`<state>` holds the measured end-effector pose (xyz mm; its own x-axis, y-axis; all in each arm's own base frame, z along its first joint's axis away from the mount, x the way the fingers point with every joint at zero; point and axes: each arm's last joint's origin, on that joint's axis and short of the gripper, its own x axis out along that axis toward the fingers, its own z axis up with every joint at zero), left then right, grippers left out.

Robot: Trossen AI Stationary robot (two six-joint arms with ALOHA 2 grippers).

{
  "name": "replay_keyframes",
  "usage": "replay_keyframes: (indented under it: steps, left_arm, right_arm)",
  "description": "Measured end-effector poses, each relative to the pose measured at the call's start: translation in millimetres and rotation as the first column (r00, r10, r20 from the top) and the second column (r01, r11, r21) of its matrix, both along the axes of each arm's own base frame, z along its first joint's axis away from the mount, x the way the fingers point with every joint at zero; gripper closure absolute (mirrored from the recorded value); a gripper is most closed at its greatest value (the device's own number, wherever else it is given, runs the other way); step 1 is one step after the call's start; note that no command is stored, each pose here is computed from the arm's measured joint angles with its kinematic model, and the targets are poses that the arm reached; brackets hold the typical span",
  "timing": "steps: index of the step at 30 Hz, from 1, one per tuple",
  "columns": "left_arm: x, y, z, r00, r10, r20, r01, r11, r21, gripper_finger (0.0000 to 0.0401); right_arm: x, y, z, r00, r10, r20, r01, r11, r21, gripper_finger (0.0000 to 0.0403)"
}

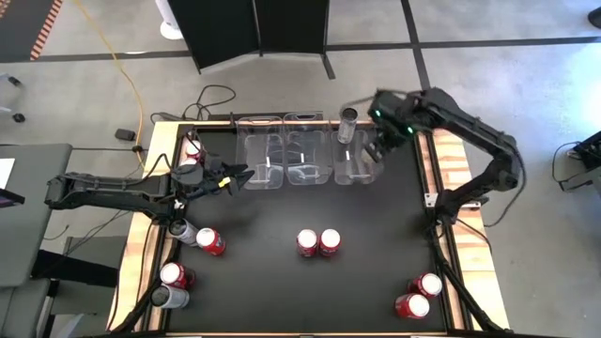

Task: Sort soda cans
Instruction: Put the top right white-yellow soda can into the right transparent bin

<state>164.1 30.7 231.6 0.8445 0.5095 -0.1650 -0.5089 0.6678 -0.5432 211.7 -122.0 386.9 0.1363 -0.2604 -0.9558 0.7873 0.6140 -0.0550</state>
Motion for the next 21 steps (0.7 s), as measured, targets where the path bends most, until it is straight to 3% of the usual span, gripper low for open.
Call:
replay_keyframes:
  steps: [10,17,21]
  left_arm:
    - [0,-2,-1,1.0,-0.013,-0.006,0.013,1.0,-0.004,0.017]
    - [0,-3,-1,1.0,-0.015,-0.004,0.015,1.0,-0.008,0.017]
    - [0,-3,-1,1.0,-0.015,-0.004,0.015,1.0,-0.009,0.017]
  right_arm:
    - [26,-89,-50,0.996,0.038,-0.078,-0.04,0.999,-0.027,0.0155]
    - [38,-117,-86,0.981,0.104,-0.166,-0.099,0.994,0.037,0.0155]
    - [42,-128,-97,0.977,0.123,-0.177,-0.121,0.992,0.024,0.0155]
